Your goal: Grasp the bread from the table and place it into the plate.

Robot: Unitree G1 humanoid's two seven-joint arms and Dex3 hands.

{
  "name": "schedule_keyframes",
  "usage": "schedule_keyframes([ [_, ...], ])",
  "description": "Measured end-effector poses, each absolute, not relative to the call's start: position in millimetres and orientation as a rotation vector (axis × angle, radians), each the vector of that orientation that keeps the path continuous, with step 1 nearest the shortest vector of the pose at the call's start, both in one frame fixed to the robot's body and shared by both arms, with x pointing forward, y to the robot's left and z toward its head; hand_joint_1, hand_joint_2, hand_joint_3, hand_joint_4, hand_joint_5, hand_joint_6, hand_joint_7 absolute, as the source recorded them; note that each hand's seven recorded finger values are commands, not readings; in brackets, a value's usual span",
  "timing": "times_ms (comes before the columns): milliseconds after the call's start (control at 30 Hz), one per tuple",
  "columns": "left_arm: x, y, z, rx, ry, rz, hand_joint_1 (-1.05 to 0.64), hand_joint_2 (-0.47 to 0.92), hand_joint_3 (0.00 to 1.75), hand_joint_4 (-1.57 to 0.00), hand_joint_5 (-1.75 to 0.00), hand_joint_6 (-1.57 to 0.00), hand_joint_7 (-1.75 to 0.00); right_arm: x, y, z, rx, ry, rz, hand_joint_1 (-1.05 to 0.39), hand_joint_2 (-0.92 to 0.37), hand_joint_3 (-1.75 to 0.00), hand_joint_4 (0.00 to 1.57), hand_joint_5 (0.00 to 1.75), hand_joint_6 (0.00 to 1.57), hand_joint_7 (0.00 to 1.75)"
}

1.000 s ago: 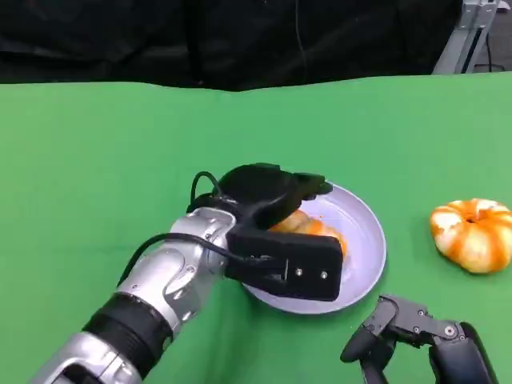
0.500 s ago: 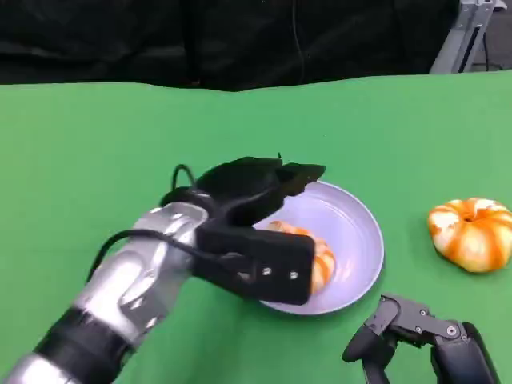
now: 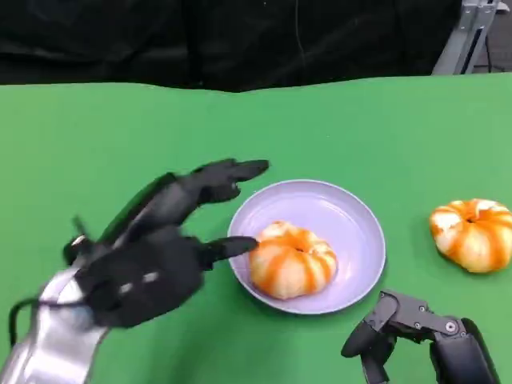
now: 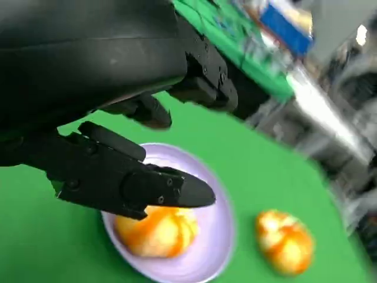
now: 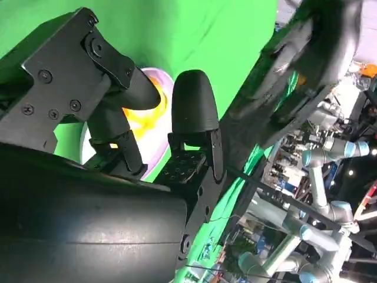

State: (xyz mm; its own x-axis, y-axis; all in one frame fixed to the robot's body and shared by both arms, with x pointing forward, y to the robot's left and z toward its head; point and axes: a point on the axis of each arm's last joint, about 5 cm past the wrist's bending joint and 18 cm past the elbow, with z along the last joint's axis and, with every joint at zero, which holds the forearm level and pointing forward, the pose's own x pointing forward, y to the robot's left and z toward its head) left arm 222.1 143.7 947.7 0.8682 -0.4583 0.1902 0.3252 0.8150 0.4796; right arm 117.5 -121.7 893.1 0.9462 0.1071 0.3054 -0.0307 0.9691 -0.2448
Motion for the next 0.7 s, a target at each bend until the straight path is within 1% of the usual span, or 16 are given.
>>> schedule_keyframes([
  [33,218.1,146.9,944.6,0.427,-0.314,-0.404,-0.24,0.92,0.24,-0.65,-0.81,-0.80,-0.21,117.4,-121.7,893.1,-0.241,-0.322,0.070,-0.02,-0.28,-1.38,0.84,1.58,0.86,1.28],
  [100,211.4,151.7,938.8,0.397,-0.325,-0.376,-0.11,0.91,0.26,-0.71,-0.98,-0.92,-0.30,117.4,-121.6,893.0,-0.242,-0.321,0.070,-0.01,-0.28,-1.38,0.84,1.57,0.86,1.28],
  [167,202.9,156.3,932.0,0.328,-0.344,-0.337,-0.05,0.88,0.34,-0.73,-1.09,-0.96,-0.38,117.2,-121.5,892.8,-0.241,-0.319,0.070,-0.01,-0.28,-1.38,0.84,1.57,0.85,1.28],
  [200,199.0,157.4,928.5,0.292,-0.344,-0.320,-0.01,0.76,0.60,-0.74,-1.19,-0.93,-0.55,117.1,-121.5,892.7,-0.240,-0.318,0.070,-0.02,-0.28,-1.37,0.84,1.57,0.85,1.28],
  [233,194.3,159.1,924.6,0.261,-0.344,-0.304,0.01,0.61,0.91,-0.76,-1.28,-0.87,-0.80,117.2,-121.3,892.8,-0.239,-0.319,0.071,-0.02,-0.28,-1.37,0.84,1.58,0.85,1.28],
  [333,177.1,163.9,911.8,0.184,-0.335,-0.246,0.01,0.48,1.23,-0.86,-1.40,-0.86,-1.11,117.1,-121.2,892.6,-0.236,-0.317,0.071,-0.03,-0.28,-1.36,0.84,1.58,0.86,1.28],
  [400,166.4,168.2,905.2,0.172,-0.307,-0.222,0.01,0.46,1.29,-0.88,-1.42,-0.86,-1.17,117.2,-121.3,892.6,-0.236,-0.318,0.071,-0.03,-0.28,-1.37,0.84,1.59,0.86,1.28],
  [433,162.8,170.0,902.9,0.172,-0.292,-0.214,-0.01,0.43,1.34,-0.90,-1.48,-0.88,-1.22,117.3,-121.3,892.6,-0.236,-0.318,0.071,-0.03,-0.28,-1.37,0.84,1.59,0.86,1.28],
  [467,159.2,172.0,901.7,0.171,-0.281,-0.203,-0.03,0.39,1.40,-0.90,-1.59,-0.89,-1.33,117.5,-121.2,892.8,-0.236,-0.319,0.072,-0.03,-0.28,-1.36,0.85,1.59,0.86,1.28],
  [533,150.8,174.5,901.4,0.154,-0.273,-0.183,-0.05,0.36,1.43,-0.89,-1.68,-0.88,-1.45,117.5,-121.5,892.7,-0.237,-0.318,0.070,-0.03,-0.28,-1.36,0.85,1.59,0.86,1.29],
  [633,141.3,173.8,898.4,0.138,-0.252,-0.163,-0.05,0.35,1.45,-0.88,-1.73,-0.87,-1.53,117.4,-122.1,892.4,-0.234,-0.311,0.068,-0.03,-0.29,-1.36,0.85,1.59,0.86,1.29],
  [700,138.5,173.5,896.4,0.132,-0.239,-0.157,-0.07,0.32,1.50,-0.88,-1.74,-0.86,-1.56,117.3,-122.7,892.4,-0.234,-0.310,0.068,-0.03,-0.28,-1.35,0.84,1.59,0.86,1.29],
])
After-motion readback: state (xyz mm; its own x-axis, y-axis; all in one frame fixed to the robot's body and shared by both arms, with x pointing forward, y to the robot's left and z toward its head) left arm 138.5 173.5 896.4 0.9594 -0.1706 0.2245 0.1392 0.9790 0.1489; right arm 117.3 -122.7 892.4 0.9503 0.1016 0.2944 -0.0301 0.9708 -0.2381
